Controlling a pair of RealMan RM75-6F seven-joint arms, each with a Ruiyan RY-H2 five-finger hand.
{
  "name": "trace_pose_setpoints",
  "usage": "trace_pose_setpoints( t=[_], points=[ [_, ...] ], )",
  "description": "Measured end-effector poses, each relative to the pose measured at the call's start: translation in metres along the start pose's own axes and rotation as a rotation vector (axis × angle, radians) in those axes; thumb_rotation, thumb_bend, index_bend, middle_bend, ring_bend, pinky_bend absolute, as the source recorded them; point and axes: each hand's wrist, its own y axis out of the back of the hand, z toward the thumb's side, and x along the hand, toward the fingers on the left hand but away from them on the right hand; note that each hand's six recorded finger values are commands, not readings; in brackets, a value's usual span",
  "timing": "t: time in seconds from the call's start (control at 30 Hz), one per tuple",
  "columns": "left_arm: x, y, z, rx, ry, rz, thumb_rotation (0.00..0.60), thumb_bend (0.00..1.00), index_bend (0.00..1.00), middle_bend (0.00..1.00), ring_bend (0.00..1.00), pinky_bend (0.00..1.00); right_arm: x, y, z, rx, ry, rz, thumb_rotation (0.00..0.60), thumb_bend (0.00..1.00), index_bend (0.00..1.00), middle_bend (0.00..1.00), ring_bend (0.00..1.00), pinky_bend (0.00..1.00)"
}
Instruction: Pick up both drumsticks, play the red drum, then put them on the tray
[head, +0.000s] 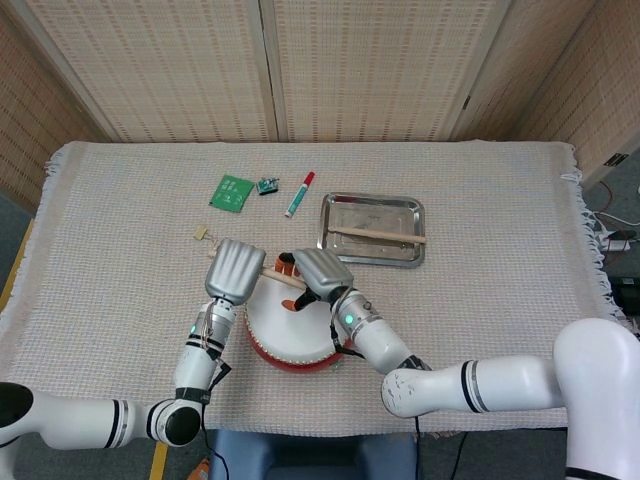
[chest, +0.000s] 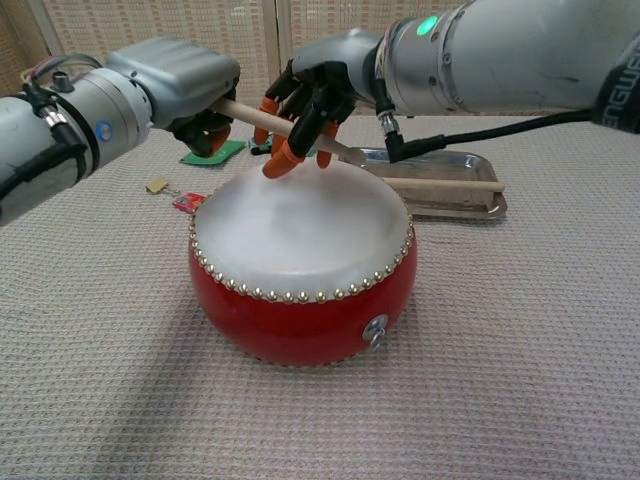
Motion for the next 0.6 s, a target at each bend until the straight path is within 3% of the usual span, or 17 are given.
trace_pose_setpoints(
  t=[0.3, 0.47, 0.6],
  points=[
    [-0.0026, -0.001, 0.0047, 0.022, -0.009, 0.01, 0.6, 0.62, 0.9, 1.0, 0.96, 1.0, -0.0056, -0.0034, 0.0039, -0.067, -0.012, -0.061, 0.6, 0.39, 0.71, 0.69, 0.62, 0.68],
    [-0.0033, -0.0019, 0.0053, 0.022, -0.012, 0.01, 0.6, 0.61, 0.83, 0.98, 0.95, 1.0, -0.0089, -0.0043, 0.0044, -0.138, -0.02, -0.1, 0.6, 0.41, 0.8, 0.77, 0.71, 0.74],
    [-0.004, -0.0026, 0.0049, 0.026, -0.014, 0.009, 0.6, 0.55, 0.75, 0.94, 0.94, 1.0, -0.0101, -0.0048, 0.0046, -0.152, -0.021, -0.106, 0.6, 0.42, 0.85, 0.82, 0.76, 0.77]
  ],
)
